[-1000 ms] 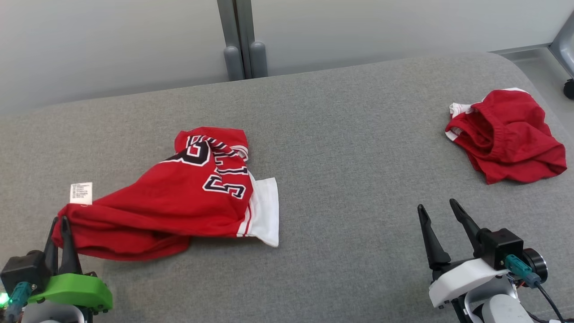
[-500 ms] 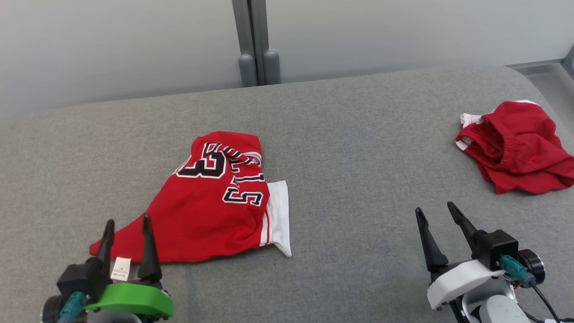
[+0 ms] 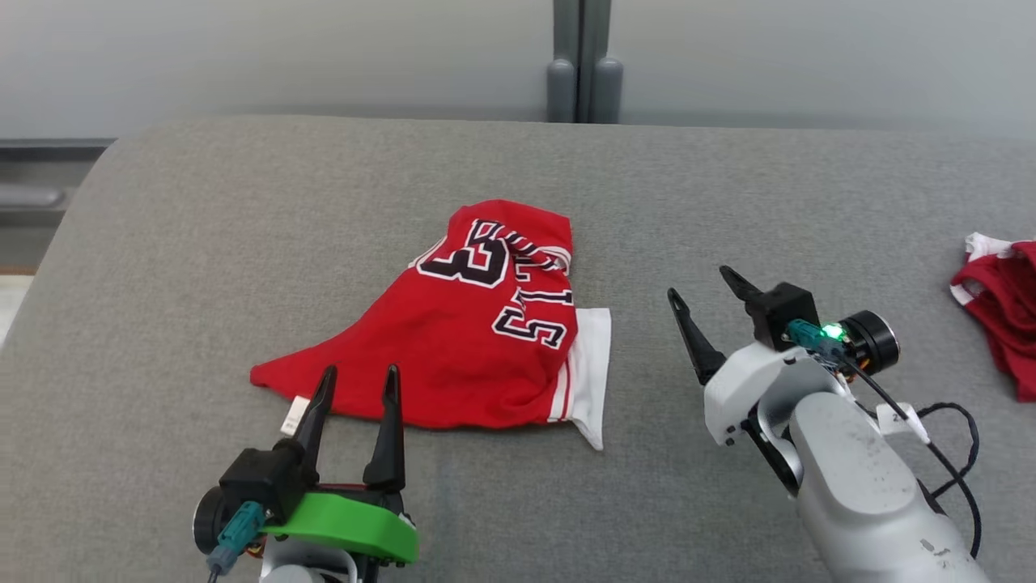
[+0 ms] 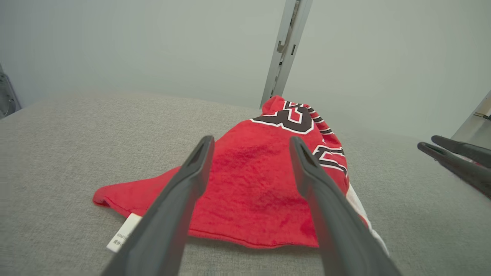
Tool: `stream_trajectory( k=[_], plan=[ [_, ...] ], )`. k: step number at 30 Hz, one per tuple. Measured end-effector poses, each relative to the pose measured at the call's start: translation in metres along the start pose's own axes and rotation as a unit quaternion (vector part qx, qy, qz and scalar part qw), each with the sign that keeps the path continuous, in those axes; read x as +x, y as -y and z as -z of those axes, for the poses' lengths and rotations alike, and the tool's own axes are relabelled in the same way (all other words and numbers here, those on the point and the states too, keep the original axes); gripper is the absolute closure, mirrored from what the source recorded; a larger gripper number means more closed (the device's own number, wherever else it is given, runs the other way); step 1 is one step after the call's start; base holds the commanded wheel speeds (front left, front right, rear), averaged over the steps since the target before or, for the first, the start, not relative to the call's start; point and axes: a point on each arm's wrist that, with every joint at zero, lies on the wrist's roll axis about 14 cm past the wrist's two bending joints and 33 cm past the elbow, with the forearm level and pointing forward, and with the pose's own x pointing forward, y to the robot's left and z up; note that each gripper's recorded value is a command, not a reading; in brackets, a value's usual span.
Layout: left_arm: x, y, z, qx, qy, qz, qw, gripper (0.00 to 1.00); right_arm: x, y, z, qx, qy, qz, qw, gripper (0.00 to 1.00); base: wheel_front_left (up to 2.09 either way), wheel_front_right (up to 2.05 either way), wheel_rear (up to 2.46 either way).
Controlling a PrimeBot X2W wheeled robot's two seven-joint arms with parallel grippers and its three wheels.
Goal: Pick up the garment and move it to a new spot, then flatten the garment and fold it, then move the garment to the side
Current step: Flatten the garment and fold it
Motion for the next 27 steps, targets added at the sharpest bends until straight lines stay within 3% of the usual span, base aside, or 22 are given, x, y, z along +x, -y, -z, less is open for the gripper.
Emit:
stream_trajectory(
  k=[9,18,19,21,27],
  plan=[
    [-0.012,-0.027,-0.007,0.004,0.007,-0.049,0.999,0.0,0.046,-0.059,0.045,-0.025,-0.101,-0.098,0.99,0.0,0.0,0.0,0.0],
    [-0.017,-0.044,0.003,0.002,-0.01,-0.088,0.996,0.0,0.057,-0.086,0.088,-0.013,-0.176,-0.14,0.974,0.0,0.0,0.0,0.0],
    [-0.017,-0.045,0.003,0.002,-0.011,-0.09,0.996,0.0,0.058,-0.087,0.088,-0.009,-0.177,-0.142,0.974,0.54,0.0,0.0,0.0],
    [-0.015,-0.044,0.004,0.001,-0.012,-0.088,0.996,0.0,0.059,-0.086,0.088,-0.006,-0.176,-0.141,0.974,0.97,0.0,0.0,0.0],
    [-0.007,-0.037,0.007,-0.001,-0.014,-0.074,0.997,0.0,0.058,-0.067,0.083,0.015,-0.161,-0.111,0.981,1.0,0.0,0.0,0.0]
  ],
)
